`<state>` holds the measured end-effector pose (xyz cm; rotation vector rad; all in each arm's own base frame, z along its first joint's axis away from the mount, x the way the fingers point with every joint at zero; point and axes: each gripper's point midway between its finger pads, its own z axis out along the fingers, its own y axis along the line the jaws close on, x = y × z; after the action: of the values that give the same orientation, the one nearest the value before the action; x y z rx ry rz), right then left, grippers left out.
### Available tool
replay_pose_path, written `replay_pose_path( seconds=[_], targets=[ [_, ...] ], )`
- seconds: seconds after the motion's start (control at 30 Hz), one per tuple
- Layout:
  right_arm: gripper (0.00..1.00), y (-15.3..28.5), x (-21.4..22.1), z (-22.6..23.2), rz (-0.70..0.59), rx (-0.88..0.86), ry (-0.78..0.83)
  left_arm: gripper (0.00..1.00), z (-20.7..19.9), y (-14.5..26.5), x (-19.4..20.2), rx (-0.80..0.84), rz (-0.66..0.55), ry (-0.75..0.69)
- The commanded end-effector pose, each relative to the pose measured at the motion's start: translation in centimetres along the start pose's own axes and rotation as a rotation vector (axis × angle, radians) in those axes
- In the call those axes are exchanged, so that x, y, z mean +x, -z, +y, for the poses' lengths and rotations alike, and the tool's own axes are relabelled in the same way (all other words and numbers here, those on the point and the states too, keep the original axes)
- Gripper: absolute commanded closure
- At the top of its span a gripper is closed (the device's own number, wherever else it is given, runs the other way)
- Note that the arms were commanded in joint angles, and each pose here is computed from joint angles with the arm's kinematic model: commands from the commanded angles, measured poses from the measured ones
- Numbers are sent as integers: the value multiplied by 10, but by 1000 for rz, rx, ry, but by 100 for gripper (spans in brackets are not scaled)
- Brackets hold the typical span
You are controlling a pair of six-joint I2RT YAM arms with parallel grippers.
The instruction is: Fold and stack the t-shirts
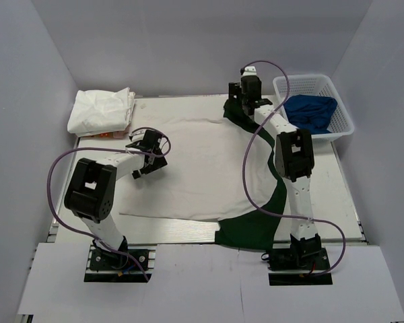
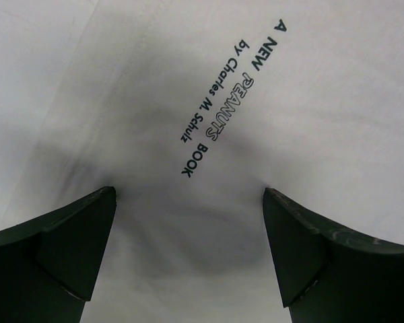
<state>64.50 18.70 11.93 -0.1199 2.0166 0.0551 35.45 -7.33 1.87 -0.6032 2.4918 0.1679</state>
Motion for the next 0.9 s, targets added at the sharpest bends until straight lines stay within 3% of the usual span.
replay_pose_path(
  seconds=[0.0,0.03,0.17,0.33,0.5,0.73,0.87],
  targets=[
    [10,75,-72,8,-76,-88,-50,0,14,14,14,-19,44,-2],
    [10,76,-31,6,22,-86,-41,0,13,17,11,-10,34,3],
    [10,94,33,-7,234,-42,41,0,15,29,8,24,11,19],
    [10,99,90,2,464,-105,71,0,16,34,6,34,-1,26],
    [10,103,109,32,523,-262,-11,0,17,33,5,22,0,22],
    [10,48,91,21,388,-139,-91,0,16,21,12,-4,30,6],
    [10,12,109,6,382,-30,-160,0,31,8,29,-73,97,-15]
  ],
)
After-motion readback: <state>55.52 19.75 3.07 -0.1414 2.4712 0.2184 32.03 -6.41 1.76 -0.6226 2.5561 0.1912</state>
